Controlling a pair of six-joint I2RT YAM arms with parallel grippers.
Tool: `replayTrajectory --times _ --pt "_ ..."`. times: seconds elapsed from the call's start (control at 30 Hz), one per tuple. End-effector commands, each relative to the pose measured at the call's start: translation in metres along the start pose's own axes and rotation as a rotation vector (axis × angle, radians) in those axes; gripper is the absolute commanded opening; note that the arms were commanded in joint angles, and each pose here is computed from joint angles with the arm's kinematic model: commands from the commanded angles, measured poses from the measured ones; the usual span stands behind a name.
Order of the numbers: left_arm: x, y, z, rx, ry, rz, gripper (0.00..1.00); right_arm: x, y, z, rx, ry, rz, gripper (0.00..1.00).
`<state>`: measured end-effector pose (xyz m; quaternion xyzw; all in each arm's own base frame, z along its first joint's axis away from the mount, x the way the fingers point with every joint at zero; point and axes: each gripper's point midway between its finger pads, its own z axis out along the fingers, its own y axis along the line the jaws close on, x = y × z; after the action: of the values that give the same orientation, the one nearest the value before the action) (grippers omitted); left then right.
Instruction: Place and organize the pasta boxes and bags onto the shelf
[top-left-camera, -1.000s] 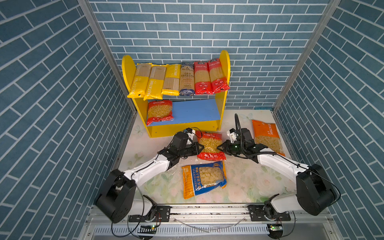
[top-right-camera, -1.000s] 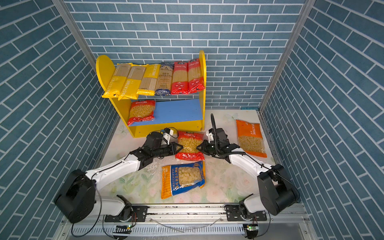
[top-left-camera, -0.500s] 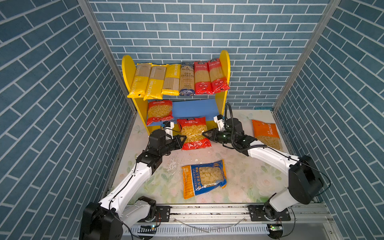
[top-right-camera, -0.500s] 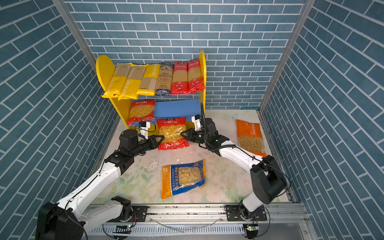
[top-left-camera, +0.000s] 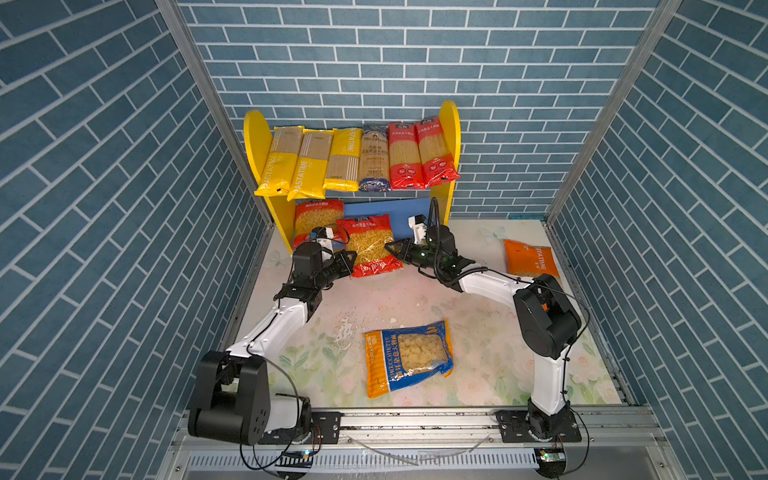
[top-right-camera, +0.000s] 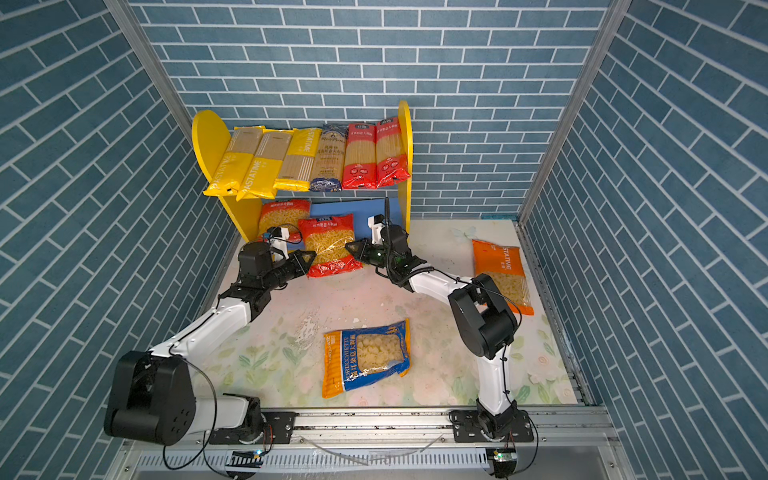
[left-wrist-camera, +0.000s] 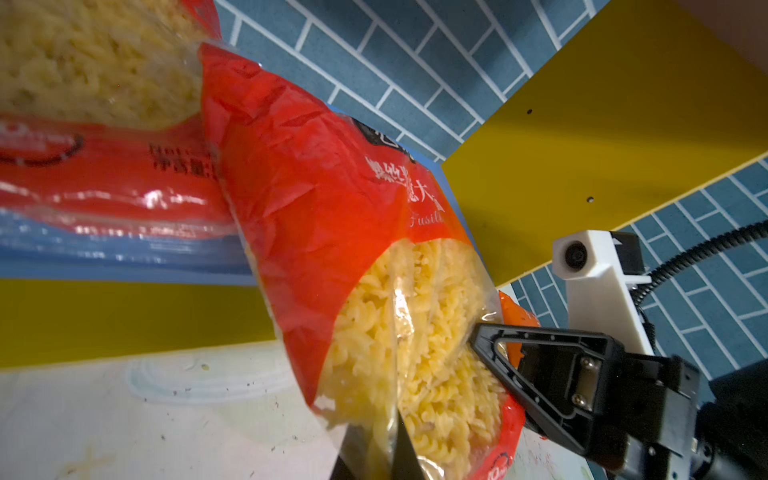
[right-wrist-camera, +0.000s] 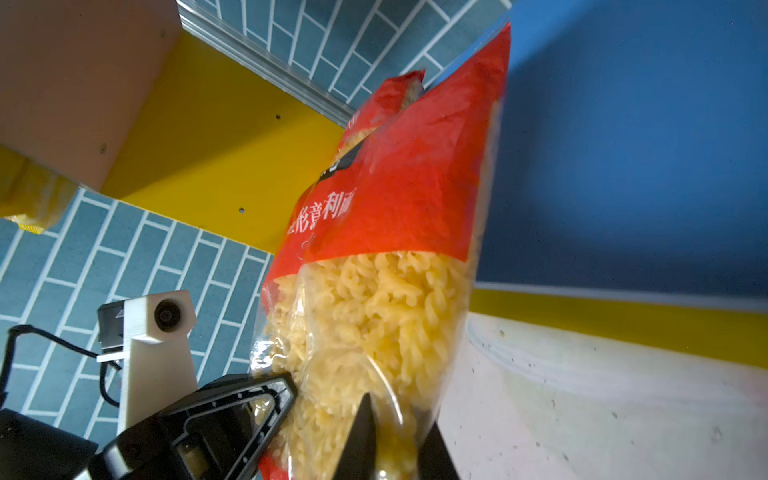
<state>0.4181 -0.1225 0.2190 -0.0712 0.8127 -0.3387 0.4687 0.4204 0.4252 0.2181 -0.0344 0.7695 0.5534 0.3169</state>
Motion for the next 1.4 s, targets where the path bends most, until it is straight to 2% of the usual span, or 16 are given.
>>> replayTrajectory --times 0.0,0.1,0.23,0.33,0.6,0.8,1.0,1.13,1.27,1.37 --pt "-0.041 -0.001 0.006 -0.003 -0.096 0.06 0.0 -0.073 0.035 -0.001 -0.103 -0.252 -0.024 0.0" --pt "-0.048 0.012 0.017 -0.032 -0.096 0.039 0.0 -0.077 0.024 0.007 -0.075 -0.258 -0.007 0.02" --pt "-0.053 0.023 0.028 -0.074 -0.089 0.019 0.0 -0.07 0.011 0.006 -0.017 -0.232 -0.003 0.33" --pt "-0.053 0.027 0.033 -0.086 -0.09 0.001 0.0 -0.065 0.003 -0.008 0.017 -0.226 0.003 0.46" --pt "-0.055 0.035 0.04 -0.116 -0.073 -0.024 0.0 -0.012 -0.025 -0.049 0.137 -0.125 0.046 0.56" --pt "-0.052 0.035 0.041 -0.115 -0.054 -0.089 0.0 0.053 -0.033 -0.05 0.149 -0.048 0.117 0.76" --pt "-0.051 0.036 0.042 -0.113 -0.034 -0.137 0.0 0.048 -0.022 -0.013 0.023 -0.093 0.21 0.81" --pt "-0.048 0.039 0.045 -0.113 -0.009 -0.159 0.01 0.039 -0.008 0.006 -0.008 -0.135 0.199 0.81" --pt "-0.053 0.036 0.042 -0.113 -0.017 -0.159 0.03 0.031 -0.01 0.023 -0.017 -0.172 0.214 0.78" --pt "-0.056 0.035 0.042 -0.115 -0.01 -0.159 0.05 0.023 -0.007 0.035 -0.053 -0.197 0.227 0.71"
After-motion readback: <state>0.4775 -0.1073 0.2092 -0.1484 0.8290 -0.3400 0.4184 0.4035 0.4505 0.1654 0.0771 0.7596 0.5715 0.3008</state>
